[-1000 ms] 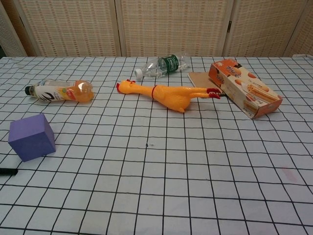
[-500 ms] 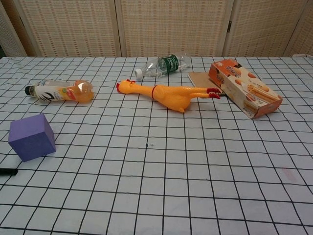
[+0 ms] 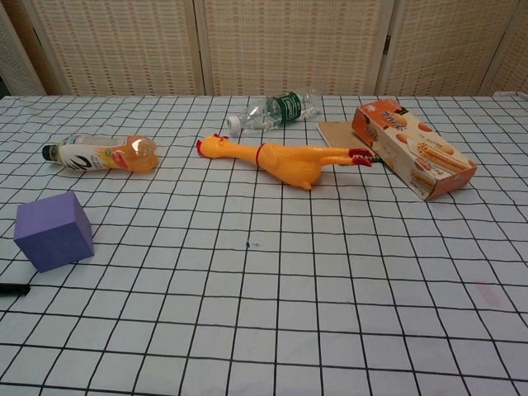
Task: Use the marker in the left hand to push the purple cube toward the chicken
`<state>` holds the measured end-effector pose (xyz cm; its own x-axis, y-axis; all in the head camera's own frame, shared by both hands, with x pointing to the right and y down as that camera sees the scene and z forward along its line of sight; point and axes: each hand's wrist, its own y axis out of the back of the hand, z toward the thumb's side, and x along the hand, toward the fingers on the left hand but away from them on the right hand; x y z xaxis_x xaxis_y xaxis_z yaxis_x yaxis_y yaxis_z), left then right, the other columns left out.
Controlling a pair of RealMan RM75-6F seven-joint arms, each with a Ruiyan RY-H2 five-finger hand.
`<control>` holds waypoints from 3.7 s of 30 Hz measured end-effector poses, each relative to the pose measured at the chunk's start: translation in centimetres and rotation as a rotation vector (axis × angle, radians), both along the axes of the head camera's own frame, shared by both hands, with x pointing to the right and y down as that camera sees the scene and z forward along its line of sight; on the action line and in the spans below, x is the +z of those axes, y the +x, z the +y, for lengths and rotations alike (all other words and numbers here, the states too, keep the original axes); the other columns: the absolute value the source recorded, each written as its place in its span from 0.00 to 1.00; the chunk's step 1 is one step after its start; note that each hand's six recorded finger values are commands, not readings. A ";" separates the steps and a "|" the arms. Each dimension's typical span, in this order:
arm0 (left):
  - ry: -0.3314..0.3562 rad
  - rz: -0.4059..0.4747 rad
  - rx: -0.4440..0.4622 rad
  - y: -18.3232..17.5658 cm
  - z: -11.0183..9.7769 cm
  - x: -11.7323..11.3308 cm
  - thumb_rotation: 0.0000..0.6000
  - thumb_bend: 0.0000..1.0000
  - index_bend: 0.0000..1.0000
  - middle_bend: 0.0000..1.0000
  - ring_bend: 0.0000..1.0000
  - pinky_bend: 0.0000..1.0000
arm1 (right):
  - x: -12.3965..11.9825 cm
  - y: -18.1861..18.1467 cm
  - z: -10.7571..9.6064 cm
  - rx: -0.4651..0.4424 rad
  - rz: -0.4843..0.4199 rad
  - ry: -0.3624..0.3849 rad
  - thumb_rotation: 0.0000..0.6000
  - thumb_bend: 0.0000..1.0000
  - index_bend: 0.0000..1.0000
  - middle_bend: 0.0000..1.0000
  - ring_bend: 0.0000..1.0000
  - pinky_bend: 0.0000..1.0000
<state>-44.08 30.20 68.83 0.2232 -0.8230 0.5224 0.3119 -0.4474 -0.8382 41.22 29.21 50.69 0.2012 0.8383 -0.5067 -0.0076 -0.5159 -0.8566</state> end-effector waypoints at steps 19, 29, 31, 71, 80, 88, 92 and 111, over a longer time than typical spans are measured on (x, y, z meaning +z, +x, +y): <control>0.007 -0.053 0.022 -0.1 -0.6 1.2 1.00 0.40 0.50 0.51 0.72 0.92 | 0.0 0.2 -0.1 0.007 0.007 0.001 1.00 0.11 0.00 0.00 0.00 0.00; 0.001 -0.078 0.029 -0.4 -0.6 1.6 1.00 0.41 0.53 0.54 0.73 0.92 | 0.1 0.2 -0.2 0.009 0.009 0.002 1.00 0.11 0.00 0.00 0.00 0.00; 0.003 -0.077 0.028 -0.3 -0.6 1.5 1.00 0.41 0.54 0.55 0.73 0.92 | 0.1 0.2 -0.2 0.009 0.009 0.002 1.00 0.11 0.00 0.00 0.00 0.00; 0.153 -0.069 -0.053 -1.3 -3.4 0.0 1.00 0.63 0.79 0.80 0.80 0.96 | 0.1 0.2 -0.2 0.011 0.006 -0.007 1.00 0.11 0.00 0.00 0.00 0.00; 0.151 -0.055 -0.052 0.4 -4.8 0.5 1.00 0.63 0.79 0.80 0.80 0.96 | 0.1 0.6 -0.4 0.024 0.014 -0.005 1.00 0.11 0.00 0.00 0.00 0.00; 0.143 -0.053 -0.048 1.2 -6.0 1.3 1.00 0.63 0.79 0.80 0.80 0.96 | 0.2 0.8 -0.5 0.035 0.021 -0.003 1.00 0.11 0.00 0.00 0.00 0.00; 0.149 -0.042 -0.042 1.9 -6.9 1.6 1.00 0.63 0.79 0.80 0.80 0.96 | 0.3 0.9 -0.6 0.040 0.027 -0.005 1.00 0.11 0.00 0.00 0.00 0.00; 0.161 0.045 0.021 7.0 -9.7 3.2 1.00 0.63 0.79 0.80 0.80 0.96 | 0.3 1.4 -1.0 0.065 0.040 0.000 1.00 0.11 0.00 0.00 0.00 0.00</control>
<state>-37.09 20.48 72.02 0.2613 -0.8900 0.3737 0.2808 -0.3003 -0.9116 42.65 28.18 51.04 0.1262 0.8492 -0.5128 -0.0083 -0.5160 -0.8565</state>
